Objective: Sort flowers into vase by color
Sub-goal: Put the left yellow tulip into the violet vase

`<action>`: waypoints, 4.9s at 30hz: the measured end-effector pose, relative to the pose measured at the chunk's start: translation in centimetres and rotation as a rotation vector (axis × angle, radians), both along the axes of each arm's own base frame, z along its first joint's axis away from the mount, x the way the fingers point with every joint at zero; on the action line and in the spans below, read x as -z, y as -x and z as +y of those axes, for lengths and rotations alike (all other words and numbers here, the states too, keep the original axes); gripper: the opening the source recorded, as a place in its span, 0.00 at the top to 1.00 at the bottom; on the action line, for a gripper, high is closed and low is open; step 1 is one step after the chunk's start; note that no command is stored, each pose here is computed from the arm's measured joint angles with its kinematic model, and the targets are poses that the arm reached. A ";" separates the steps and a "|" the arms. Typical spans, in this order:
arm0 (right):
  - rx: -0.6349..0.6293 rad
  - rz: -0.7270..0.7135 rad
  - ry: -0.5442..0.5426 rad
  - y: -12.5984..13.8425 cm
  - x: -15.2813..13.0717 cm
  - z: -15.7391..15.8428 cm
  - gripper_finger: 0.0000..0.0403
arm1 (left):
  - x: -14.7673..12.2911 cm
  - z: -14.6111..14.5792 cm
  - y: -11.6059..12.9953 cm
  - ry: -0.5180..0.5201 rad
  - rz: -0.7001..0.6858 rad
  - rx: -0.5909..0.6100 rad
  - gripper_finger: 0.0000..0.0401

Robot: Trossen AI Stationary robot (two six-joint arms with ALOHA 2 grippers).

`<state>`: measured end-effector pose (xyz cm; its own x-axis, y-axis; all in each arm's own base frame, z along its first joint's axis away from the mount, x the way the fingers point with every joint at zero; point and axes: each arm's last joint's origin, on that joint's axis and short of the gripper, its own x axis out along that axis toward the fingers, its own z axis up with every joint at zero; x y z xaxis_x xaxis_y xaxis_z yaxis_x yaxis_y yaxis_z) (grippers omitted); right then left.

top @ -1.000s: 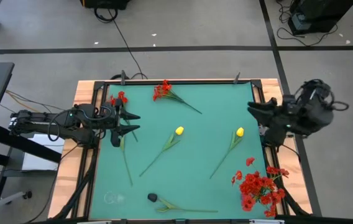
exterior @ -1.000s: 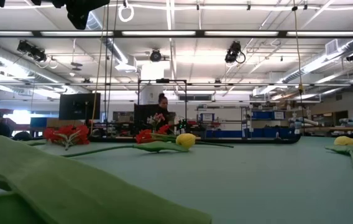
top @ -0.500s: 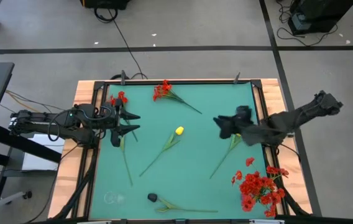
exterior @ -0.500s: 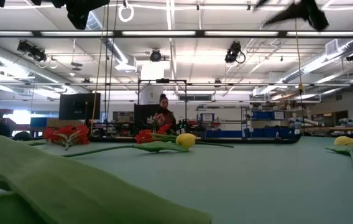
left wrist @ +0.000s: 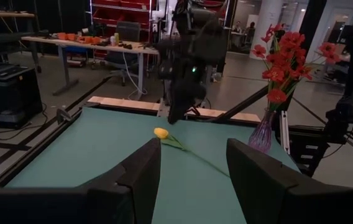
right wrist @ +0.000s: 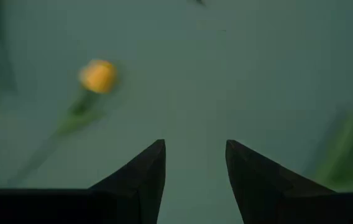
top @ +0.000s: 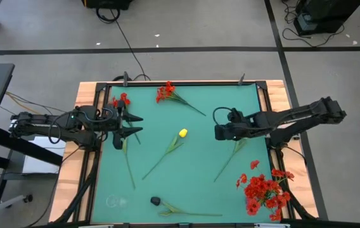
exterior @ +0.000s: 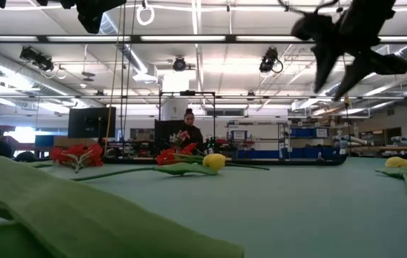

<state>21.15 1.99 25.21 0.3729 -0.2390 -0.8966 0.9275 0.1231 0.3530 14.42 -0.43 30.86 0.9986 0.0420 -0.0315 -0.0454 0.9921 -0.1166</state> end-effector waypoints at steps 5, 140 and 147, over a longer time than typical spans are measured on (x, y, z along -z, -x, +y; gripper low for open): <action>-0.005 0.174 -0.116 0.2 1.4 -0.3 0.55 | 0.0 0.0 0.0 0.146 -0.006 -0.004 0.53; -0.550 -0.998 0.938 -9.7 -7.9 -1.0 0.84 | 1.1 0.3 -16.0 0.309 -0.407 0.053 0.96; -0.617 -0.852 1.016 -9.5 -7.4 -0.5 0.96 | 0.9 0.2 -15.0 0.297 -0.241 0.068 0.69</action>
